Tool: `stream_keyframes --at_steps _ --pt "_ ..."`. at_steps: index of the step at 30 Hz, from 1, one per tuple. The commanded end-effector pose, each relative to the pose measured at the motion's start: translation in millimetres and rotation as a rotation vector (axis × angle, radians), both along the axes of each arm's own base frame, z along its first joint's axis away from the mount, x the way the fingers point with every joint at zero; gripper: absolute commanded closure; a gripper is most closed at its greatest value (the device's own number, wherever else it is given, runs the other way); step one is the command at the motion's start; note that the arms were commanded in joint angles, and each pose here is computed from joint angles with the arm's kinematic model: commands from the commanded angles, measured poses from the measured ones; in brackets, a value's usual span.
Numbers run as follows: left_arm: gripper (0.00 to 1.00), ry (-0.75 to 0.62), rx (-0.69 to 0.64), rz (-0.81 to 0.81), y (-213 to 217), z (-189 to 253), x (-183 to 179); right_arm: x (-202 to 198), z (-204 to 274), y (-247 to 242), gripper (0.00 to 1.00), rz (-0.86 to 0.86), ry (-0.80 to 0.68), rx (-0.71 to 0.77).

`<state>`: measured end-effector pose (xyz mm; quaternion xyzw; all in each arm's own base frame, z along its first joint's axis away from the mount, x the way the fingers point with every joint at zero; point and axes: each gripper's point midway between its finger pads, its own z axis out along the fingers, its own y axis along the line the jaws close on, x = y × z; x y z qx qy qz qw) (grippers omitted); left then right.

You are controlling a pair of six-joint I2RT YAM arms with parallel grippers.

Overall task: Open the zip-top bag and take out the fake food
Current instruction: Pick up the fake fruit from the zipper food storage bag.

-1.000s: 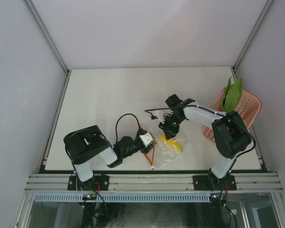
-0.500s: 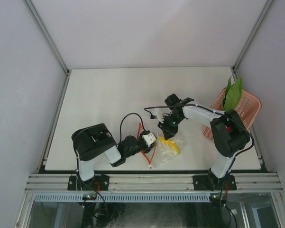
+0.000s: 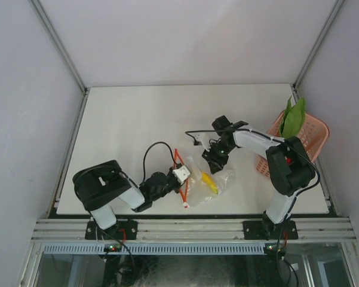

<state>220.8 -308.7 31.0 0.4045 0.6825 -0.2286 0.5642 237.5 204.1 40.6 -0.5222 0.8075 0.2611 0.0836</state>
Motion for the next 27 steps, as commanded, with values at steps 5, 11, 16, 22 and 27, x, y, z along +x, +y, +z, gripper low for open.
stream_keyframes --at_steps 5,11,16,22,27 --pt "1.00 0.076 -0.043 0.101 19.0 17.9 -2.2 26.9 -11.9 -16.4 0.67 -0.087 -0.081 -0.110" --pt "1.00 0.172 -0.009 0.169 31.8 15.5 -6.3 29.9 -11.3 -18.9 0.71 -0.102 -0.094 -0.118" --pt "1.00 0.236 0.030 0.258 43.1 16.8 -3.9 30.6 -13.5 -19.9 0.71 -0.096 -0.109 -0.135" --pt "1.00 0.307 -0.009 0.297 43.9 30.0 -6.5 29.6 -18.4 -19.0 0.71 -0.081 -0.127 -0.164" --pt "1.00 0.383 -0.033 0.296 42.5 37.4 -6.8 30.5 -21.3 -19.3 0.71 -0.081 -0.133 -0.177"
